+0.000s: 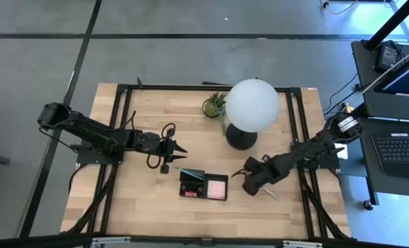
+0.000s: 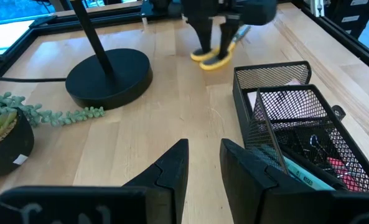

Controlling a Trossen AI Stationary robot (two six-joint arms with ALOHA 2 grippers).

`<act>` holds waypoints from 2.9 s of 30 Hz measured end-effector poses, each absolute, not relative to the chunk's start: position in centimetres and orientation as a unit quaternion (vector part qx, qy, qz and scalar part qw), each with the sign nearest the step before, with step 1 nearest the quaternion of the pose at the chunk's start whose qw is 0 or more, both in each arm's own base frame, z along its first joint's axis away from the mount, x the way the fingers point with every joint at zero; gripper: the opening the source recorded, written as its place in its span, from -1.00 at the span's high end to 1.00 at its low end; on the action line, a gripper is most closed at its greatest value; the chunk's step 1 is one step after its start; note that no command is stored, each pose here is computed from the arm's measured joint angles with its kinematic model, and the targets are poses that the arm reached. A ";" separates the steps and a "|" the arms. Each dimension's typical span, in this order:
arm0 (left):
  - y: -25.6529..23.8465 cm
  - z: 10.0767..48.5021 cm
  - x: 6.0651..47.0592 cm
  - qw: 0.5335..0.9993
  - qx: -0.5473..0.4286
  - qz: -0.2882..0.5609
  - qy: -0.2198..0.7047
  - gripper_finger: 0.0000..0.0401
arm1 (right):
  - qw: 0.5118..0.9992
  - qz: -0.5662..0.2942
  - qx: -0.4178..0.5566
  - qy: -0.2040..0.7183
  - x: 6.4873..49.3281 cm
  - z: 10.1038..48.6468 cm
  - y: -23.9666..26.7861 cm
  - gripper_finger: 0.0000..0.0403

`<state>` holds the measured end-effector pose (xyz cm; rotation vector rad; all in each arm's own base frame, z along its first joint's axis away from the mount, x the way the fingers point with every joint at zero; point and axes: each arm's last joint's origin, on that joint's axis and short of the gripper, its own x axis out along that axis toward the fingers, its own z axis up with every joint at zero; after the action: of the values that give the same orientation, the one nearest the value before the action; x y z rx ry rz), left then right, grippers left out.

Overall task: Pick and place office supplies into organizer
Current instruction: Put the scissors into the desk organizer

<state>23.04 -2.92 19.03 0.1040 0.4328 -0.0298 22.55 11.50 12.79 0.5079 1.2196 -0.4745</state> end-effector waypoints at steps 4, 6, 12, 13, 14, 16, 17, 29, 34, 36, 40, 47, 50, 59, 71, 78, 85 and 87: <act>-2.9 19.0 23.0 0.975 0.052 -0.015 0.215 0.57 | 0.795 -0.166 0.211 0.544 23.5 12.7 11.8 0.26; -2.9 19.0 23.0 0.975 0.052 -0.015 0.215 0.57 | 0.808 -0.149 0.194 0.536 24.1 12.4 11.9 0.26; -2.9 19.0 23.0 0.975 0.052 -0.015 0.214 0.57 | 0.806 -0.157 0.178 0.542 24.7 11.1 11.8 0.26; -2.9 19.0 23.0 0.975 0.052 -0.015 0.215 0.57 | 0.806 -0.160 0.177 0.541 24.7 11.1 11.8 0.26; -2.9 19.0 23.0 0.975 0.052 -0.015 0.215 0.57 | 0.806 -0.165 0.179 0.539 24.7 11.1 11.8 0.26; -2.9 19.0 23.0 0.975 0.052 -0.015 0.215 0.57 | 0.805 -0.175 0.192 0.533 24.7 11.2 11.8 0.26; -2.9 19.0 23.0 0.975 0.052 -0.015 0.215 0.57 | 0.802 -0.182 0.205 0.530 24.6 11.3 11.7 0.26; -2.9 19.0 23.0 0.975 0.052 -0.015 0.214 0.57 | 0.784 -0.219 0.251 0.524 24.7 11.5 11.7 0.26; -2.9 19.0 23.0 0.975 0.052 -0.015 0.214 0.57 | 0.794 -0.193 0.209 0.537 24.7 11.4 11.7 0.26; -2.9 19.0 23.0 0.975 0.052 -0.015 0.215 0.57 | 0.797 -0.184 0.196 0.541 24.7 11.4 11.7 0.26; -2.9 19.0 23.0 0.975 0.052 -0.015 0.215 0.57 | 0.800 -0.172 0.176 0.547 24.6 11.4 11.7 0.26; -2.9 19.0 23.0 0.975 0.052 -0.015 0.214 0.57 | 0.794 -0.179 0.166 0.557 24.5 11.3 11.5 0.35; -2.9 19.0 23.0 0.975 0.052 -0.015 0.214 0.57 | 0.793 -0.175 0.159 0.561 24.5 11.3 11.5 0.43; -2.9 19.0 23.0 0.975 0.052 -0.015 0.214 0.57 | 0.789 -0.159 0.149 0.575 24.4 11.3 11.5 0.50; -2.9 19.0 23.0 0.975 0.052 -0.015 0.214 0.57 | 0.793 -0.160 0.153 0.568 24.5 11.4 11.5 0.54; -2.9 19.0 23.0 0.975 0.052 -0.015 0.214 0.57 | 0.780 -0.163 0.168 0.581 24.7 11.7 11.5 0.55; -2.9 19.0 23.0 0.975 0.052 -0.015 0.214 0.57 | 0.753 -0.180 0.154 0.614 25.0 12.3 11.5 0.56; -2.9 19.0 23.0 0.975 0.052 -0.015 0.214 0.57 | 0.749 -0.178 0.160 0.618 25.2 12.1 11.4 0.56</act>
<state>23.04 -2.92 19.03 0.1039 0.4318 -0.0298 25.16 11.39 12.11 0.3507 1.3508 -0.3890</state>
